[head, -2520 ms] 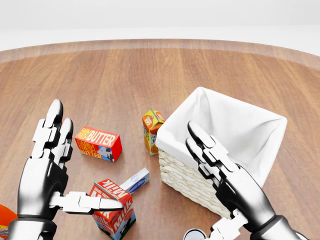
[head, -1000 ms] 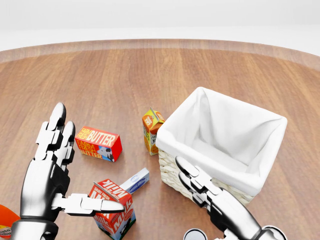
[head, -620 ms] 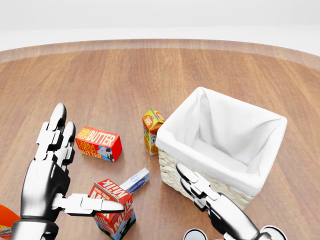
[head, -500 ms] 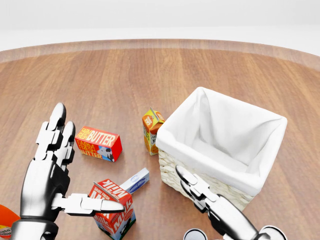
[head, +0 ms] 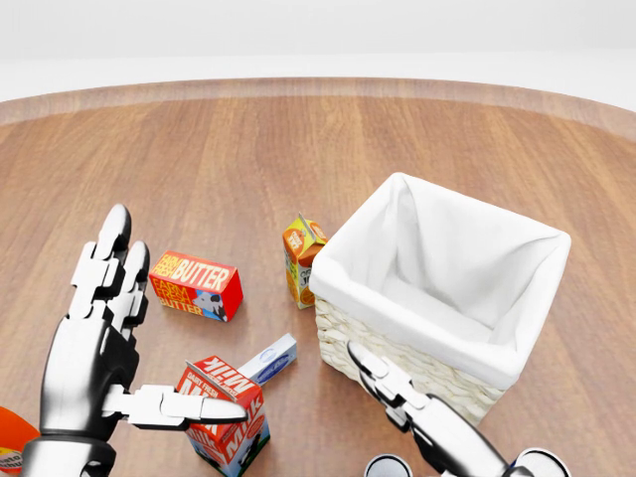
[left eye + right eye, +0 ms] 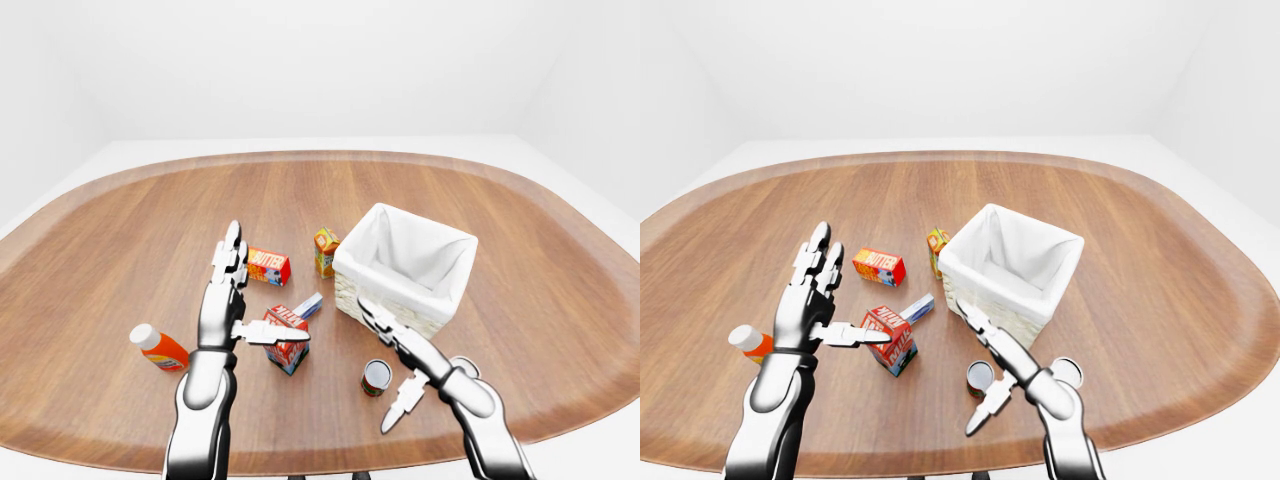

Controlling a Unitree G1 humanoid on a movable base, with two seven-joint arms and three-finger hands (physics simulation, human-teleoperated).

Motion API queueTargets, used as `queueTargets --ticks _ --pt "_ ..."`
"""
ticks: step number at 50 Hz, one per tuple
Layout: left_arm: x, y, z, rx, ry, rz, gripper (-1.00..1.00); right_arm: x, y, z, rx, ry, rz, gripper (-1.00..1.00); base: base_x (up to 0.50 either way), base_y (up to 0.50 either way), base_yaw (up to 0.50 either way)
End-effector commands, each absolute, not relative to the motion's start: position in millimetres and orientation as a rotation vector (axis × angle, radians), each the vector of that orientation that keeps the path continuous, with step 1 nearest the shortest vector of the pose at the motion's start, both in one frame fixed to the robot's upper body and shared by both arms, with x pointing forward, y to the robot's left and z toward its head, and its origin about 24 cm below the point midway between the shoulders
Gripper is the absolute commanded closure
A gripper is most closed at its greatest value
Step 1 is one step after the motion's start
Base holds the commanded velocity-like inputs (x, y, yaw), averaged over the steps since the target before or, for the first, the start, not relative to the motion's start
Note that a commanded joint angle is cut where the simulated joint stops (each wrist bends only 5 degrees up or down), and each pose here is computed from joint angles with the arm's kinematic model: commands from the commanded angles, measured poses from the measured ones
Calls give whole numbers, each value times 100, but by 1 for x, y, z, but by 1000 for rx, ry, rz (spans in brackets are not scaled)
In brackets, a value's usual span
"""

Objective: Pick up the tomato sauce, and put it in the basket.

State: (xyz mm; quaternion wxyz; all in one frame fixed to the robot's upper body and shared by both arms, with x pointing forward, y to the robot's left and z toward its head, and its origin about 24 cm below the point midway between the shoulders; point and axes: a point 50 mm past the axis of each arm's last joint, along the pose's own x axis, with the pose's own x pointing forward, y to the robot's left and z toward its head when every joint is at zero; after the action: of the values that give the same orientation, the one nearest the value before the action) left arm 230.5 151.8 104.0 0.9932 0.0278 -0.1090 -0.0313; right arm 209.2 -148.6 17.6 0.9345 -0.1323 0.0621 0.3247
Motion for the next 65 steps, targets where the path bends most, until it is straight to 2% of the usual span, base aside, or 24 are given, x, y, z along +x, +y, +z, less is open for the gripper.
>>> queueTargets --ticks 1,65 --pt "230 152 103 56 -216 -63 -100 210 -149 13 -283 152 666 -100 0 0 0" --pt "230 151 103 58 -212 -65 -100 215 -156 -14 -341 292 656 -100 0 0 0"
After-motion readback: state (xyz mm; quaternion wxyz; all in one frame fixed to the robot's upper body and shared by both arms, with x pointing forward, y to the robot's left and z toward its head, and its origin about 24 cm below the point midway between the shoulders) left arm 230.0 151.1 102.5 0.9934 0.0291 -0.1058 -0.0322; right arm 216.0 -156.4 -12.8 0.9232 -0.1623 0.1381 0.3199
